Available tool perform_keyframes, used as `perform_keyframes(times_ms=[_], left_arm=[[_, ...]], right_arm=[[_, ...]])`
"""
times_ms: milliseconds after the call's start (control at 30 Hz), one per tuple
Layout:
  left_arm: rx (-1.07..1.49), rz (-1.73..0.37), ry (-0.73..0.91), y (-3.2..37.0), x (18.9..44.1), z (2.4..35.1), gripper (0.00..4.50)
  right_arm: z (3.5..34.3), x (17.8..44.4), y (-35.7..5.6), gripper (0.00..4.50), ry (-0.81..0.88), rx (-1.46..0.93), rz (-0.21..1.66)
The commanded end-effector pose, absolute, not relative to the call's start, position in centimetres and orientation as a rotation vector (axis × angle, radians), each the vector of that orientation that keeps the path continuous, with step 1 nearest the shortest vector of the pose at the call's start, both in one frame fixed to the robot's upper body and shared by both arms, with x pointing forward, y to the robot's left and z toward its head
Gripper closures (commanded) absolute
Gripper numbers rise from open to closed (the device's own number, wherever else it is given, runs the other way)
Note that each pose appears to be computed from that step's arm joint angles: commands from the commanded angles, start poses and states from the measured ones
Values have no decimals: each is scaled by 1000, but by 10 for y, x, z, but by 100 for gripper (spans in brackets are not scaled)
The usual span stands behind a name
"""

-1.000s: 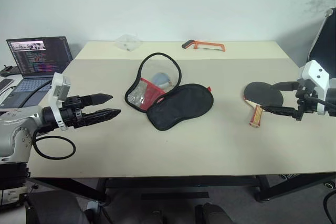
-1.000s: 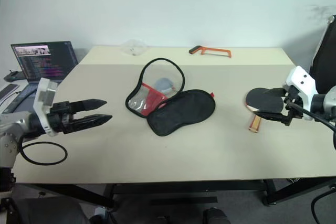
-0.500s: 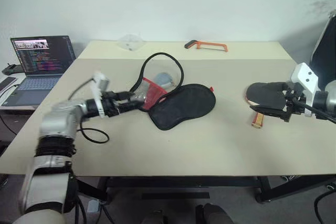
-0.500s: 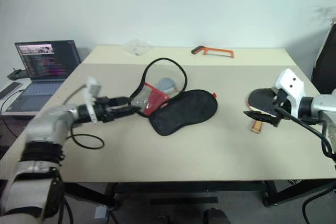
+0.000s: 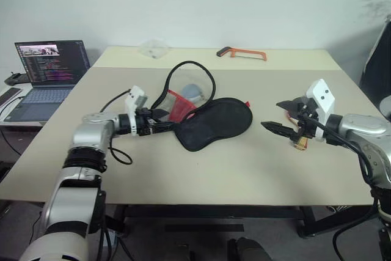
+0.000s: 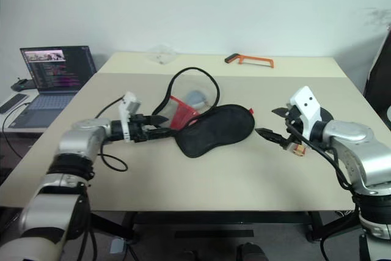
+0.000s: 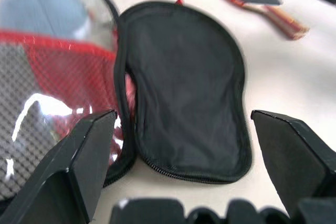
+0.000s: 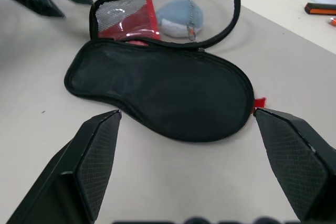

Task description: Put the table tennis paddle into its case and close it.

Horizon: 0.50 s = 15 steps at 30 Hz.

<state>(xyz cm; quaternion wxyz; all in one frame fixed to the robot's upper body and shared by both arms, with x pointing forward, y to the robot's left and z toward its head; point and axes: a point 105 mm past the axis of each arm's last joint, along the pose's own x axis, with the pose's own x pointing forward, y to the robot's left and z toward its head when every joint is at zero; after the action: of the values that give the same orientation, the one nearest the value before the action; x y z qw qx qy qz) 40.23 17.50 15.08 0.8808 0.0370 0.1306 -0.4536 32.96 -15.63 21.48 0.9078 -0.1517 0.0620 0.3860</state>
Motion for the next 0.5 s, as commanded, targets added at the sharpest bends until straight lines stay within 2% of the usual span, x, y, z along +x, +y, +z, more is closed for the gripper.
perform_keyframes(times_ms=[33,133,233,500], left_arm=[[164,-917,209,157,414,157,0],[132,-947,186,152,413,161,0],[152,-961,172,166,407,171,0],[205,-1021,240,213,366,191,0]], right_arm=[[226,329,-146,6,83,-311,797],[223,332,-136,6,116,-208,772],[213,339,-121,6,170,-93,718],[166,380,-95,6,346,213,423]])
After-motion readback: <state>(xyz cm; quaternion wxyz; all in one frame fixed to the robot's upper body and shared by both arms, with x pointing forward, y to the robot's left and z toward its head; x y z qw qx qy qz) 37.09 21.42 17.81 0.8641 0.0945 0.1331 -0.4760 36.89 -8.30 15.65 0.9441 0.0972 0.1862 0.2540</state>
